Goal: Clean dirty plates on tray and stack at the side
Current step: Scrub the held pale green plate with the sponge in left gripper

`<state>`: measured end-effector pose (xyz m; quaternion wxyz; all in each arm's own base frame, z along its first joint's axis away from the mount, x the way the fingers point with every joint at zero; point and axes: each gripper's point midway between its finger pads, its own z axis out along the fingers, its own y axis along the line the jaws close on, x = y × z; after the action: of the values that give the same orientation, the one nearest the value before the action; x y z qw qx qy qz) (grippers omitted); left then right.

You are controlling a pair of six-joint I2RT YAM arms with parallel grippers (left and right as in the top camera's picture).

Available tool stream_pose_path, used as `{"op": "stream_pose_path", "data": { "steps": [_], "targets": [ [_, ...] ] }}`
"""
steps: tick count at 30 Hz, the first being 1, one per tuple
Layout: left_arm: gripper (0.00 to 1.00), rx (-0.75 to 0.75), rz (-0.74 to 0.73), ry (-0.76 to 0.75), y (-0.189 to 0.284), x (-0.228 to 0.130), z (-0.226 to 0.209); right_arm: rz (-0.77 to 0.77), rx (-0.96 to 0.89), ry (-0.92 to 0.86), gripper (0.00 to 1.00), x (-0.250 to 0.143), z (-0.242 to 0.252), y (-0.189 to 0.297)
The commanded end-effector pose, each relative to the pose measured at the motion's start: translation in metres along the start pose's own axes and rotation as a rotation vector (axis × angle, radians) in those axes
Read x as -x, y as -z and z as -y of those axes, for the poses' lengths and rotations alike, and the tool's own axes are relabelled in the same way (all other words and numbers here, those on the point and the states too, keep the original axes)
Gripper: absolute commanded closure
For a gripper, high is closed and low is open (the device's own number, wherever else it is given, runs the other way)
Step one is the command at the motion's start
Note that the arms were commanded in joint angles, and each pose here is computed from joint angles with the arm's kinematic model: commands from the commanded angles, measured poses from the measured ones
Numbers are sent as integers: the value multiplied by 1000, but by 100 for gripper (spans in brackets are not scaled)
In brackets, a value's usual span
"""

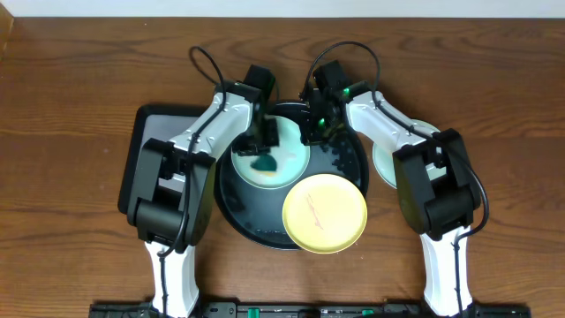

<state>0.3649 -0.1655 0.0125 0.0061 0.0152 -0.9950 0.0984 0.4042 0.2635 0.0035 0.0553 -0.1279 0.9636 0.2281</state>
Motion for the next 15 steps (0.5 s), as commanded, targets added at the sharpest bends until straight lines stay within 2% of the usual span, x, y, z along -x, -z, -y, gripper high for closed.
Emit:
{"op": "stream_pose_path", "data": {
  "steps": [1, 4, 6, 8, 11, 15],
  "targets": [
    [92, -259, -90, -299, -10, -25, 49, -37, -48, -22, 99, -9, 14, -15],
    [93, -213, 13, -273, -12, 1, 45, -37, -48, -22, 99, -9, 14, -15],
    [93, -84, 111, -114, -13, 27, 23, -38, -48, -21, 99, -9, 15, -15],
    [92, 102, 214, 125, -9, 47, -15, -38, -48, -22, 99, -9, 15, -15],
    [93, 280, 274, 376, 0, 46, -60, -39, -50, -22, 99, -9, 15, -15],
    [93, 376, 210, 431, 4, 25, -82, -38, -52, -22, 99, -9, 15, -15]
  ]
}}
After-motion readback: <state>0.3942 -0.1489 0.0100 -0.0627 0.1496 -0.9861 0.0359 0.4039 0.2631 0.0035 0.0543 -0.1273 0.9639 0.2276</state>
